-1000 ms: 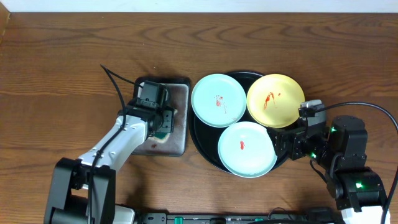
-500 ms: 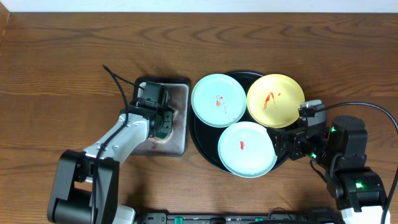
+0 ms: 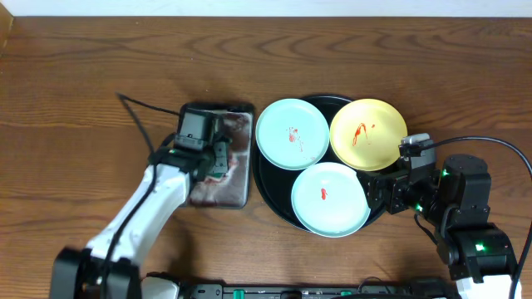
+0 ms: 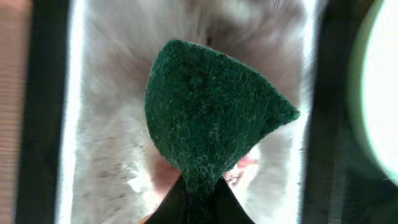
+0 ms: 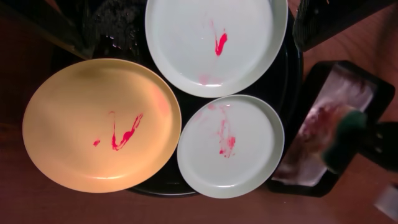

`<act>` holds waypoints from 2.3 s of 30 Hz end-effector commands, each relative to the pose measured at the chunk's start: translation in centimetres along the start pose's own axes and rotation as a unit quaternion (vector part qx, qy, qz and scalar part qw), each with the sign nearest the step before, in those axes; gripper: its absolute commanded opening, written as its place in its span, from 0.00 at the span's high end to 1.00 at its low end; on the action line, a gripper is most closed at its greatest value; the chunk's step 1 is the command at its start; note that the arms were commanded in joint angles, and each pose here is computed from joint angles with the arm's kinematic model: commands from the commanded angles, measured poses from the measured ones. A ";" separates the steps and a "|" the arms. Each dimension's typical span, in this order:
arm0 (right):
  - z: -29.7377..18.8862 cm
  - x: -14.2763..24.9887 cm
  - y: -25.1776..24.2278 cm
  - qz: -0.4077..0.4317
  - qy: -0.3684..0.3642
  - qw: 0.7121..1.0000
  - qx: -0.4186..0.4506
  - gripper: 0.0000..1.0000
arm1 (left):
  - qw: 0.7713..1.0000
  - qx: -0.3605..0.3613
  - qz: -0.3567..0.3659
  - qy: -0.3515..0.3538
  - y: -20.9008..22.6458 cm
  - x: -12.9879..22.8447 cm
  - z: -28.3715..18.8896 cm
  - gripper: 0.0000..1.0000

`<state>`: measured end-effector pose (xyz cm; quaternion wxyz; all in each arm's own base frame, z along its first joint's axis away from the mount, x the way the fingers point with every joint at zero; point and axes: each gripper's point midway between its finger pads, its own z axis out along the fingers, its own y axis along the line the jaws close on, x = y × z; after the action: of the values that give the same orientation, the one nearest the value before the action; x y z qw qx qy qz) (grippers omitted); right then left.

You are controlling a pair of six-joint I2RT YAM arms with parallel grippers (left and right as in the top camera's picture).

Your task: Clean dirty plates on tray and stack at the side

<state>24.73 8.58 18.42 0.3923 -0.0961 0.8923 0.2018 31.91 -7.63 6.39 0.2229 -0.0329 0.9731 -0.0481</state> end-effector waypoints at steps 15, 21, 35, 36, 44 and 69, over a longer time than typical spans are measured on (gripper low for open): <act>-0.4 -0.8 0.2 0.004 -0.010 1.000 -0.003 0.01 | 0.991 -0.038 -0.106 0.075 1.1 3.3 4.3 0.43; -0.4 -0.8 0.1 0.004 -0.010 1.000 -0.003 0.01 | 0.991 -0.039 -0.105 0.075 1.1 3.4 4.3 0.40; -0.4 -0.5 -0.1 0.005 -0.005 1.000 0.004 0.01 | 0.994 -0.036 -0.076 0.074 1.2 3.3 3.3 0.93; -0.2 -0.3 -0.4 0.006 0.000 1.000 0.010 0.01 | 0.995 -0.031 -0.071 0.065 1.0 2.8 2.7 0.93; 2.2 2.3 -1.7 0.038 0.078 0.996 0.020 0.01 | 0.997 0.007 -0.067 0.036 -0.2 1.6 -0.1 0.92; 10.6 11.8 -5.6 0.117 0.296 0.948 0.026 0.70 | 0.994 0.065 -0.062 0.062 -1.7 2.7 -0.1 0.93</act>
<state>25.13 8.18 1.87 0.0907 -0.0405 0.9776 0.1854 29.41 -9.74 4.31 0.1409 -0.0790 0.9799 -0.1169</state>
